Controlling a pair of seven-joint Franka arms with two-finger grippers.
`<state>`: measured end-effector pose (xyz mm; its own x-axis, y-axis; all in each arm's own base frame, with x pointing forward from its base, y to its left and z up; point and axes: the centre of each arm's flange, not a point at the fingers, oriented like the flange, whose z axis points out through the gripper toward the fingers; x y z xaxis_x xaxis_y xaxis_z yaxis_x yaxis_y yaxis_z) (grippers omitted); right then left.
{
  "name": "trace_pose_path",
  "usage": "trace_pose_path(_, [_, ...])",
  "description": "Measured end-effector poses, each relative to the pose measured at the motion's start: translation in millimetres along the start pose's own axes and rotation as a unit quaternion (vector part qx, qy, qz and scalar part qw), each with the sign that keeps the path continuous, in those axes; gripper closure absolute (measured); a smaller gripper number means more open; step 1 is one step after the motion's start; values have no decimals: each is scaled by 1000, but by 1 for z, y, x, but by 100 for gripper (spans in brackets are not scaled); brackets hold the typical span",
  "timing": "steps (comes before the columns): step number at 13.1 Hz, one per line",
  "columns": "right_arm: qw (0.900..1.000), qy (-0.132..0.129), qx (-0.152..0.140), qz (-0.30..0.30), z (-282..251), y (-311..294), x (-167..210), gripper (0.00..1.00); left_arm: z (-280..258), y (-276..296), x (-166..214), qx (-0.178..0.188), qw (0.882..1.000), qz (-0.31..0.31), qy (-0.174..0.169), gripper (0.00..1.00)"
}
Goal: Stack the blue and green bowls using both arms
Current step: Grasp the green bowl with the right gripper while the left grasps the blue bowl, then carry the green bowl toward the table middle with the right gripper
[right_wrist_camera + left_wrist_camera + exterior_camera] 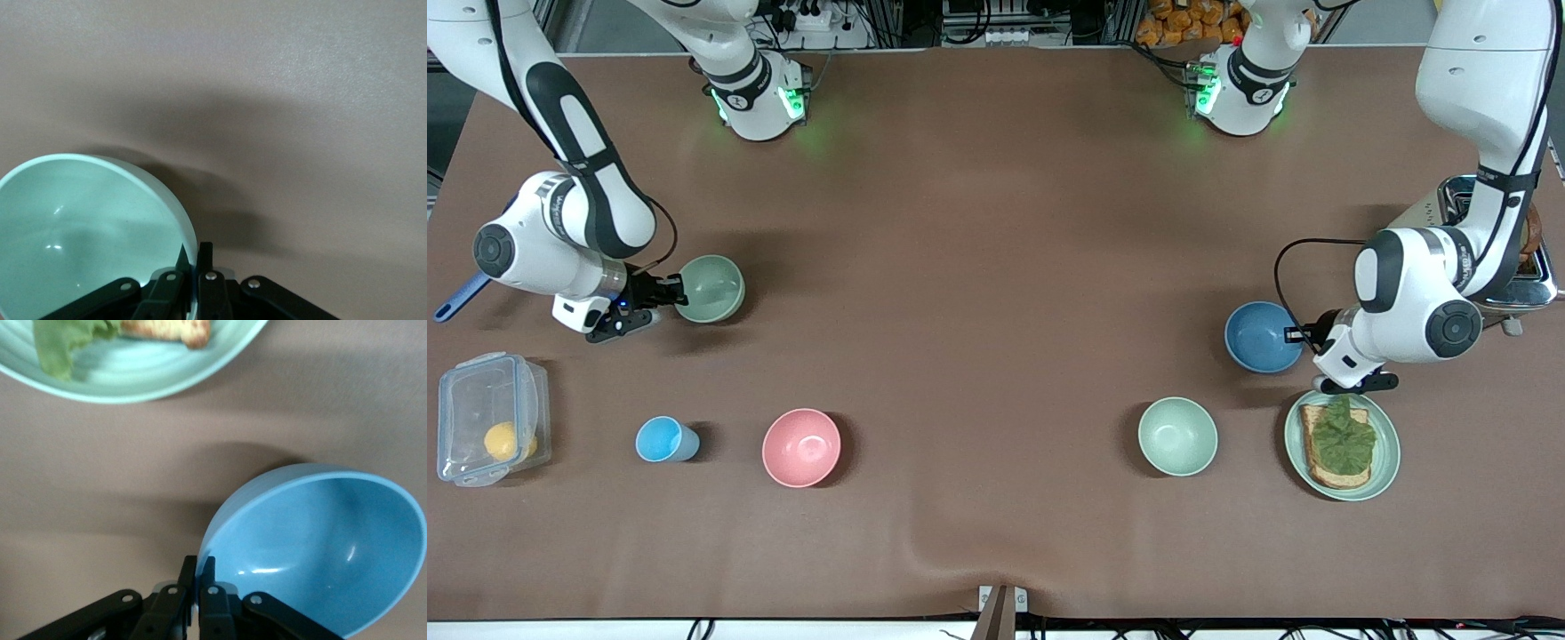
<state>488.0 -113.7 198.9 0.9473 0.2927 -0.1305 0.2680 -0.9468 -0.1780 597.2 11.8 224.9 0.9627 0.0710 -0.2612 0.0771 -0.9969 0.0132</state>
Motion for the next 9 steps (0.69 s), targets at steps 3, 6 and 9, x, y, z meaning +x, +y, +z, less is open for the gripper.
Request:
trace_pose_path(3, [999, -5, 44, 32, -3, -15, 5, 96, -52, 12, 6, -2, 999, 10, 41, 95])
trace_pose_path(6, [991, -30, 55, 115, -22, -63, 23, 96, -118, 42, 2, -5, 997, 35, 62, 95])
trace_pose_path(9, [985, -39, 47, 161, -44, -115, 37, 96, -167, 56, 1, -8, 997, 43, 71, 95])
